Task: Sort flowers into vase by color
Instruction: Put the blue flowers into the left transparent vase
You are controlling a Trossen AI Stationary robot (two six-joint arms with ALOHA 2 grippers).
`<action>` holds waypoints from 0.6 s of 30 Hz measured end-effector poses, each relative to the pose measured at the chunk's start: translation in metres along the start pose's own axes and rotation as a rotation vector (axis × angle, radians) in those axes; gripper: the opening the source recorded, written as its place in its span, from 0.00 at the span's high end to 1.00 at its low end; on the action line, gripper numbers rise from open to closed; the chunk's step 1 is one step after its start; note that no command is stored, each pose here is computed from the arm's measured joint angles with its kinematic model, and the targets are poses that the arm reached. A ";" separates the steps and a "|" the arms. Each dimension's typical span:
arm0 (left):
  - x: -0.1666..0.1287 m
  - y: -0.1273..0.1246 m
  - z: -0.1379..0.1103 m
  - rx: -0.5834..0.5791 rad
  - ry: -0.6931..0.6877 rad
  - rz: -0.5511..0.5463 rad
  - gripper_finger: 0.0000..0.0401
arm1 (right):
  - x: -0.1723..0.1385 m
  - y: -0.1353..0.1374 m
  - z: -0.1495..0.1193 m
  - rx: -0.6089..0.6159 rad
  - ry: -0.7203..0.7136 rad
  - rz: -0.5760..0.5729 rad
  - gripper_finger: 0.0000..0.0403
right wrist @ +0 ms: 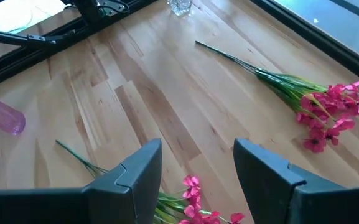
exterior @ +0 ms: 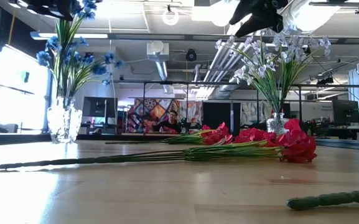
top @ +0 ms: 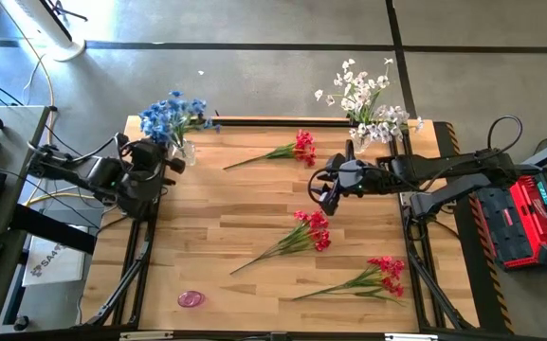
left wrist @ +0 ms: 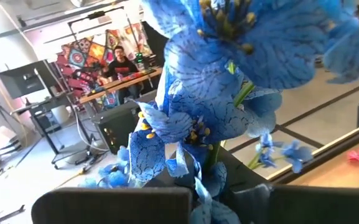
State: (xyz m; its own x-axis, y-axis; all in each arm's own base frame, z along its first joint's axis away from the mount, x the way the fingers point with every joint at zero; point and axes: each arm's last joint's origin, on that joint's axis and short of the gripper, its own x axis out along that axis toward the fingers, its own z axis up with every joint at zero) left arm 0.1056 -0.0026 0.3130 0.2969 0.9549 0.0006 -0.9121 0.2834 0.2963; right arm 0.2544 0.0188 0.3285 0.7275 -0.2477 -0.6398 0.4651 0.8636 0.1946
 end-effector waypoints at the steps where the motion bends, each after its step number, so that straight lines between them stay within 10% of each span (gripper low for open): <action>1: 0.000 0.000 -0.001 -0.005 0.001 0.005 1.00 | 0.000 0.000 0.000 -0.004 -0.004 0.003 0.53; 18: 0.006 -0.001 0.006 -0.062 0.016 0.056 1.00 | 0.000 0.002 0.005 -0.034 -0.056 -0.002 0.53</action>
State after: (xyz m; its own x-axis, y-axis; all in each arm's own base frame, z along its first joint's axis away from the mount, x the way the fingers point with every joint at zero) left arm 0.1098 0.0025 0.3184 0.2408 0.9706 0.0003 -0.9431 0.2339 0.2363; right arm 0.2577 0.0184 0.3321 0.7541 -0.2728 -0.5974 0.4498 0.8774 0.1671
